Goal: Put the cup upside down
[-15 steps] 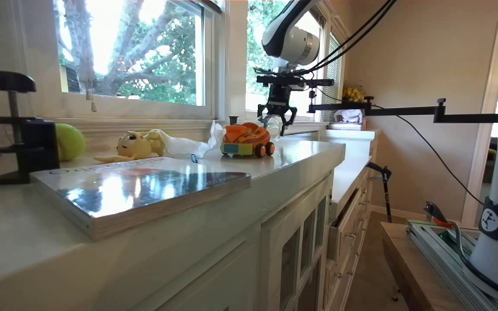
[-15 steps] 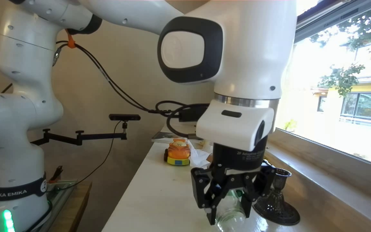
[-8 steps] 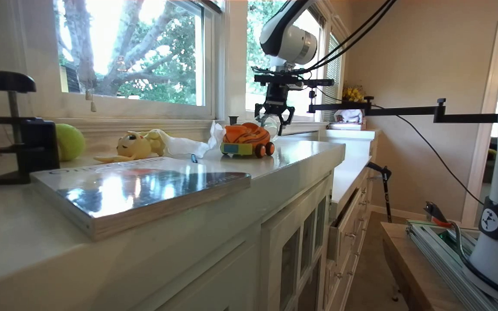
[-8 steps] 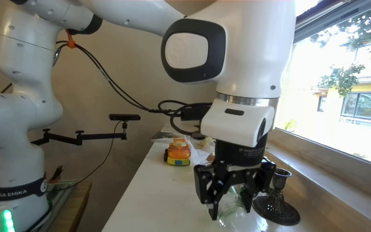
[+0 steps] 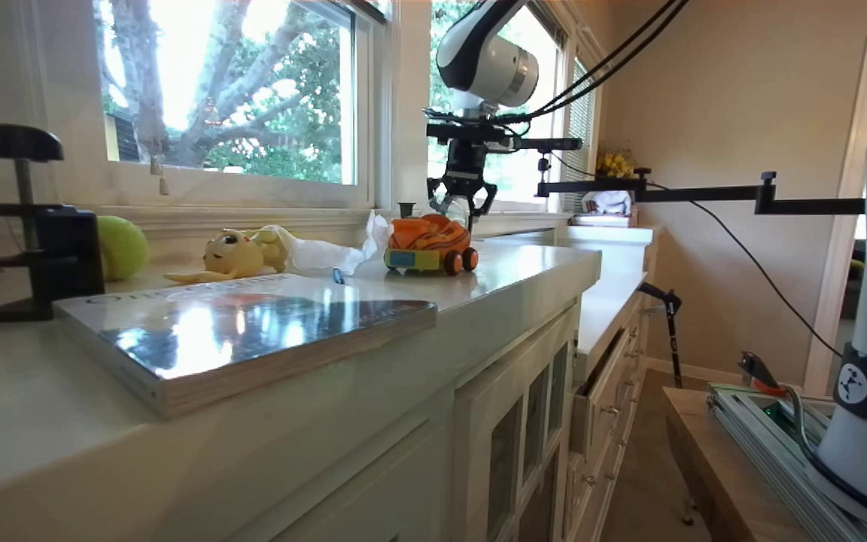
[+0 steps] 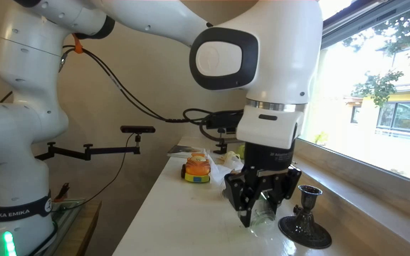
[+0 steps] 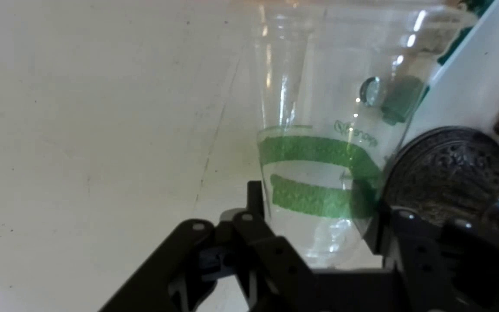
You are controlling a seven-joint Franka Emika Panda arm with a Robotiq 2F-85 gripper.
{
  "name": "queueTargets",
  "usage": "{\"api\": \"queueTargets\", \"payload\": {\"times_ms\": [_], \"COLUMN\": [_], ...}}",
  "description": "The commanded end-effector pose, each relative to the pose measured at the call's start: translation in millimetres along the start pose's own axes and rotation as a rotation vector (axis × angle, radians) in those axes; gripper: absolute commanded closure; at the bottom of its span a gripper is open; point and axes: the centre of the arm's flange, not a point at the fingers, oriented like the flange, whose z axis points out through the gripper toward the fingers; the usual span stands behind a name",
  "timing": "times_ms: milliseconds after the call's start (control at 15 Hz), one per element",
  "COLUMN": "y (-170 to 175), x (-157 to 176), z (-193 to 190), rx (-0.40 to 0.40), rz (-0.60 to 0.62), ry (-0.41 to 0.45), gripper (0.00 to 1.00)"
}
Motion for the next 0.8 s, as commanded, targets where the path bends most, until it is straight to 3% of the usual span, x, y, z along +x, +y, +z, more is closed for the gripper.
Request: {"api": "queueTargets", "payload": {"times_ms": [0, 267, 733], "y": [-5.4, -6.4, 2.5], "x": [-8.9, -15.5, -23.3], "z": [-11.8, -15.1, -40.4], "rx": [-0.001, -0.016, -0.112], "rz": [-0.027, -0.051, -0.143], "ry": [0.028, 0.048, 0.154], "gripper": [0.45, 0.43, 0.45]}}
